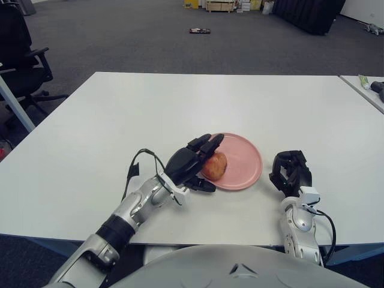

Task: Put the apple into the plate.

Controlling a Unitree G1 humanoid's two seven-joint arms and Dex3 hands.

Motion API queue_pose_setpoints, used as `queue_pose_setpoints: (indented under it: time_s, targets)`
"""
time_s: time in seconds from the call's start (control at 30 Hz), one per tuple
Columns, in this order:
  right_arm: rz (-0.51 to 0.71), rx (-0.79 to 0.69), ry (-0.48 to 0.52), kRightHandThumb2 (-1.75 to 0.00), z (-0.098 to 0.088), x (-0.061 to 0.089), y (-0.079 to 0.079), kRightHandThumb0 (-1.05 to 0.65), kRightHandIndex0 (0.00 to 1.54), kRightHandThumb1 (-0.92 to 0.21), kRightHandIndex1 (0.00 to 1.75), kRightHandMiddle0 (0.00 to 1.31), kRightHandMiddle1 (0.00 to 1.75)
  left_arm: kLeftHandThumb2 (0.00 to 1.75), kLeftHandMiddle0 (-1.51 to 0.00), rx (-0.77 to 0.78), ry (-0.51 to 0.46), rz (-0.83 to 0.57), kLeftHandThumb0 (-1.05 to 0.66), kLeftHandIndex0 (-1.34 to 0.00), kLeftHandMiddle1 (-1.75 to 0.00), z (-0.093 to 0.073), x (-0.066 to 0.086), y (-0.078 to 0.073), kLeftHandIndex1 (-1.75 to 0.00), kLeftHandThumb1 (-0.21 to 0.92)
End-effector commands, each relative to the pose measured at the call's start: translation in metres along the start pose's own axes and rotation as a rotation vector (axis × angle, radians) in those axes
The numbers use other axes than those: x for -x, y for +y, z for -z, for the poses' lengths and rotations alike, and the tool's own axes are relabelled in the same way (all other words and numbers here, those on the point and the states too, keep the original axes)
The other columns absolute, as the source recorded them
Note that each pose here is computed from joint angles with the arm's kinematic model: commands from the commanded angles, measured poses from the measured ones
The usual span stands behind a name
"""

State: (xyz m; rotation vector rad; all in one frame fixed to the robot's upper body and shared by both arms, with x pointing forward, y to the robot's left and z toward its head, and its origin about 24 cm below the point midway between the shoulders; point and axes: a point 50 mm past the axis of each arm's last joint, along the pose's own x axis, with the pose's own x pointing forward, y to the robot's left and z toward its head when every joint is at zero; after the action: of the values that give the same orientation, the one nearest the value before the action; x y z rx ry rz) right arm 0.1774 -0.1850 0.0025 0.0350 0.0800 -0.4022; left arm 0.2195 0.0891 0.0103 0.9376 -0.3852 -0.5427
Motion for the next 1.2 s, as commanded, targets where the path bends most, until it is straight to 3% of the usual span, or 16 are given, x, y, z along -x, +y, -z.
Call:
queue_pose_setpoints:
  time_s: [0.0,0.27,0.47,0.6,0.77,0.97,1.17]
  targets:
    - [-0.013,0.001,-0.018,-0.88,-0.003,-0.002,0.002,-0.38,0.54,-0.66,1.30,0.35,1.75,0.19,0.00,0.046,0.053,-0.105,-1.05,0.00,0.00,0.004,0.002,0.006,0.00,0.89]
    - [-0.019,-0.017,-0.013,-0.88,-0.002,-0.002,0.002,-0.38,0.54,-0.67,1.30,0.35,1.75,0.21,0.00,0.225,0.152,-0.364,-1.05,0.00,0.00,0.009,0.007,0.011,0.00,0.89]
    - [-0.011,-0.022,-0.009,-0.88,-0.001,-0.002,0.002,-0.38,0.53,-0.67,1.29,0.34,1.75,0.50,0.00,0.280,0.206,-0.526,-1.05,0.00,0.00,0.017,0.009,0.014,0.00,0.92]
    - [-0.009,-0.019,-0.010,-0.88,-0.001,-0.002,0.002,-0.38,0.52,-0.67,1.29,0.35,1.75,0.72,0.00,0.317,0.241,-0.602,-0.99,0.00,0.00,0.019,0.011,0.015,0.00,0.92]
    - [-0.004,-0.022,-0.010,-0.88,-0.002,-0.002,0.002,-0.38,0.53,-0.66,1.29,0.35,1.75,0.86,0.00,0.390,0.288,-0.724,-0.89,0.00,0.00,0.022,0.016,0.017,0.00,0.92]
    - [-0.001,-0.020,-0.007,-0.89,-0.001,-0.002,0.002,-0.38,0.54,-0.66,1.30,0.35,1.75,0.89,0.00,0.588,0.312,-0.834,-0.62,0.00,0.00,0.023,0.019,0.018,0.00,0.92]
    - [-0.014,-0.011,-0.014,-0.90,-0.002,-0.002,0.003,-0.39,0.56,-0.65,1.31,0.36,1.75,0.93,0.00,0.769,0.370,-0.919,-0.59,0.00,0.00,0.026,0.023,0.019,0.00,0.92]
